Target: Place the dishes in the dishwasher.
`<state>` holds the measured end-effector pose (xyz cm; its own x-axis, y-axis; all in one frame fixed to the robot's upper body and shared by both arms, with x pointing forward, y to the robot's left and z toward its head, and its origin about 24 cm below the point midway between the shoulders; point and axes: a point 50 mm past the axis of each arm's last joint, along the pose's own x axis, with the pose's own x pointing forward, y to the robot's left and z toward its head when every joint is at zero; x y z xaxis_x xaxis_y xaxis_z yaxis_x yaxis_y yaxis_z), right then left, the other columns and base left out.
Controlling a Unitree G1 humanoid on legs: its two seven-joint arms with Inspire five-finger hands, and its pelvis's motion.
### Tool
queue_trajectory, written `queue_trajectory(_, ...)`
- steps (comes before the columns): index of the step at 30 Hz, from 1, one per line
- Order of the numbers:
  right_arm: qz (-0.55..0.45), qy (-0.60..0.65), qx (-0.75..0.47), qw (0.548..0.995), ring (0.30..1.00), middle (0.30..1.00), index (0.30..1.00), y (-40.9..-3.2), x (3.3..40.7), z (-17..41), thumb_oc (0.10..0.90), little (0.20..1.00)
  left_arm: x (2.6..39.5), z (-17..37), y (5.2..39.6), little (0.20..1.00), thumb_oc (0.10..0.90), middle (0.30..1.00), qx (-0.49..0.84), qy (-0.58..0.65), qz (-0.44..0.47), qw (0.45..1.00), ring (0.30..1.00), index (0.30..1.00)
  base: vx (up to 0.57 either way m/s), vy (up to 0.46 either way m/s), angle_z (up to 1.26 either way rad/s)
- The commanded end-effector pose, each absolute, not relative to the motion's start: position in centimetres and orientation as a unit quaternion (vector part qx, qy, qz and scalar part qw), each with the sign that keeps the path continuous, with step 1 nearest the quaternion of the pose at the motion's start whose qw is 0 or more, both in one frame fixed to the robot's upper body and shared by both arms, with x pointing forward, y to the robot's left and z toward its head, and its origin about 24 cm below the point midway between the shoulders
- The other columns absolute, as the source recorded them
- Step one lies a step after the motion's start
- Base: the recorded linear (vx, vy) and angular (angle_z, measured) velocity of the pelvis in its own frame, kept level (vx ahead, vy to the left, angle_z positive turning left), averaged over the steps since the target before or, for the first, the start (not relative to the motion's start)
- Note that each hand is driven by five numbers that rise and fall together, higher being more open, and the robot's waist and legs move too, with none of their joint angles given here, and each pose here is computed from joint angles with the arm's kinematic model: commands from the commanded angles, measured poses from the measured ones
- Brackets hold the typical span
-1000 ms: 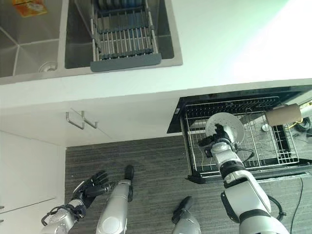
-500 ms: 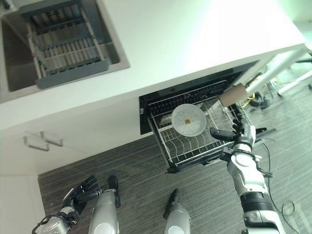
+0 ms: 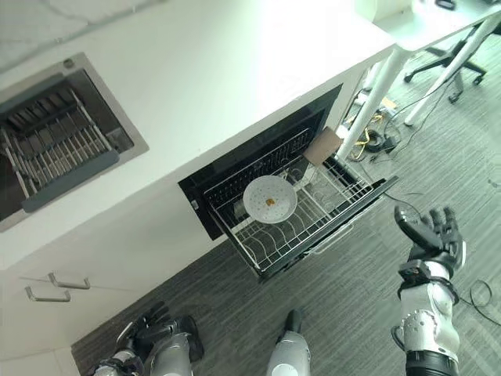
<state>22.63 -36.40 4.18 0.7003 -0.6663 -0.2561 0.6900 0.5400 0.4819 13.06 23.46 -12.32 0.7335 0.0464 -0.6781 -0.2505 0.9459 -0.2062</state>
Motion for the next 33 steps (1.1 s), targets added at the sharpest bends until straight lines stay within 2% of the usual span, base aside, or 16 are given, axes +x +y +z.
queue_trajectory(1,-0.374,-0.026,0.339,0.863,0.747,0.747,0.747,-37.8,23.5,6.5,0.698,0.747,13.2,-11.6,24.2,0.9,0.8,0.9,-0.116,0.334,0.061,0.934,0.9,0.9,0.07,-0.005,0.0)
queue_trajectory(2,-0.385,0.01,0.369,0.846,0.462,0.462,0.462,-37.9,23.1,4.4,0.508,0.462,13.3,-11.6,24.2,0.9,0.8,0.9,-0.113,0.338,0.057,0.933,0.9,0.9,0.06,-0.022,0.01)
queue_trajectory(3,-0.388,0.027,0.382,0.838,0.314,0.314,0.314,-37.9,22.9,3.5,0.409,0.314,13.3,-11.6,24.2,0.9,0.8,0.9,-0.112,0.34,0.055,0.932,0.9,0.9,0.06,-0.032,0.02)
queue_trajectory(4,-0.395,0.044,0.399,0.827,0.3,0.3,0.3,-37.7,22.7,2.5,0.4,0.3,13.3,-11.6,24.2,0.9,0.8,0.9,-0.11,0.343,0.052,0.931,0.9,0.9,0.04,-0.033,0.06)
queue_trajectory(7,-0.404,0.083,0.418,0.809,0.3,0.3,0.3,-37.4,22.3,0.6,0.4,0.3,13.2,-11.8,24.2,0.9,0.8,0.9,-0.107,0.351,0.048,0.929,0.9,0.9,0.03,-0.027,0.09)
queue_trajectory(9,-0.414,0.122,0.462,0.775,0.3,0.3,0.3,-36.7,21.8,-1.6,0.4,0.3,12.9,-12.0,24.4,0.9,0.8,0.9,-0.104,0.364,0.045,0.924,0.9,0.9,0.04,-0.028,0.15)
queue_trajectory(12,-0.429,0.148,0.477,0.753,0.3,0.3,0.3,-36.7,21.2,-3.1,0.4,0.3,12.4,-12.4,24.5,0.9,0.8,0.9,-0.104,0.378,0.047,0.919,0.9,0.9,0.04,-0.022,0.25)
queue_trajectory(19,-0.438,0.172,0.495,0.731,0.3,0.3,0.3,-37.0,21.6,-3.5,0.4,0.3,11.7,-12.9,24.6,0.9,0.8,0.9,-0.11,0.398,0.049,0.91,0.9,0.9,0.04,-0.01,0.31)
queue_trajectory(25,-0.445,0.171,0.495,0.726,0.3,0.3,0.3,-37.5,22.3,-2.9,0.4,0.3,11.7,-12.8,24.7,0.9,0.8,0.9,-0.11,0.404,0.048,0.907,0.9,0.9,0.05,-0.012,0.32)
queue_trajectory(33,-0.453,0.13,0.469,0.747,0.3,0.3,0.3,-39.2,24.6,0.7,0.4,0.3,11.7,-12.4,25.8,0.9,0.8,0.9,-0.104,0.399,0.068,0.909,0.9,0.9,0.04,-0.005,0.47)
